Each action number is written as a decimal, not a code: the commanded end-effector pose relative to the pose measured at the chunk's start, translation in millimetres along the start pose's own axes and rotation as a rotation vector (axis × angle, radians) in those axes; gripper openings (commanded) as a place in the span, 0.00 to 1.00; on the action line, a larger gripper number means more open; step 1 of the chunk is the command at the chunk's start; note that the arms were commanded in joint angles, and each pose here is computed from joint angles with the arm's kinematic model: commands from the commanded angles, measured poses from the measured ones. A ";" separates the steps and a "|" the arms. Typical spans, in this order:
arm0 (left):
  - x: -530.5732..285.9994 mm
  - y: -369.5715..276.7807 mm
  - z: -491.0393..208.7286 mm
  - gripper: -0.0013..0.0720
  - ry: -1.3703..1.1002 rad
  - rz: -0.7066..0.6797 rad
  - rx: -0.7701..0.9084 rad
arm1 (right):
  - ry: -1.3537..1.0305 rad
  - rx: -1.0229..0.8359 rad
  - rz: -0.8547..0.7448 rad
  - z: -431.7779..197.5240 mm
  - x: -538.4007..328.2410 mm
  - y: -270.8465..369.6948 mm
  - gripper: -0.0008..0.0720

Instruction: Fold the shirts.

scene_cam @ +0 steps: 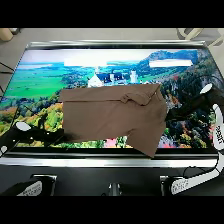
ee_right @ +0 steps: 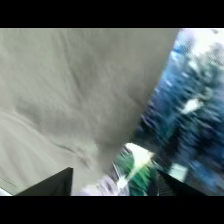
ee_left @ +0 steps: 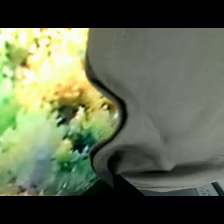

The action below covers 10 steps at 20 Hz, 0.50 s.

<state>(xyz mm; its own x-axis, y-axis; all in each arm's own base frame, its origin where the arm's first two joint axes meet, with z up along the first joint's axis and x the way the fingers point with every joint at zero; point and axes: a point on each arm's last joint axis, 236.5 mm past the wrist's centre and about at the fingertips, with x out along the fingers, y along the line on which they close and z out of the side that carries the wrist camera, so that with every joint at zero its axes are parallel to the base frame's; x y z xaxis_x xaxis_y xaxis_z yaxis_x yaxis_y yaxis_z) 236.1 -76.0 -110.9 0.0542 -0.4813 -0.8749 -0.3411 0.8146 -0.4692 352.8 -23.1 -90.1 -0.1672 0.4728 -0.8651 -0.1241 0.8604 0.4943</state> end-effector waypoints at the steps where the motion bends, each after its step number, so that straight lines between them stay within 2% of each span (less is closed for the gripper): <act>1: -9.0 -11.3 1.8 0.05 -0.020 -0.028 0.015 | 0.000 0.046 0.069 -4.4 27.6 4.8 0.67; 2: -11.8 -13.6 5.2 0.05 -0.031 -0.030 0.021 | -0.018 0.049 0.056 -0.9 30.0 1.0 0.52; 3: -16.2 -16.9 10.9 0.05 -0.047 -0.032 0.033 | -0.046 0.048 0.041 5.4 29.0 -2.2 0.21; 4: -23.9 -22.7 19.5 0.05 -0.076 -0.036 0.064 | -0.070 0.046 0.047 10.3 26.2 0.9 0.04; 7: -80.1 -56.5 63.9 0.05 -0.260 -0.041 0.182 | -0.180 -0.112 0.070 28.9 -15.1 31.8 0.04; 10: -211.3 -137.1 102.0 0.05 -0.611 -0.099 0.375 | -0.489 -0.295 -0.123 56.8 -141.4 82.0 0.03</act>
<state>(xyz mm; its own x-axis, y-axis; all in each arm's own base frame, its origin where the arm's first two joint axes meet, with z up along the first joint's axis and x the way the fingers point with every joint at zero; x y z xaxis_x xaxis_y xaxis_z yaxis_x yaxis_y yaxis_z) 330.7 -60.9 14.0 0.3940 -0.4259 -0.8145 -0.1116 0.8574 -0.5024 394.8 -7.7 -27.3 0.0896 0.5110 -0.8549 -0.2650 0.8396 0.4741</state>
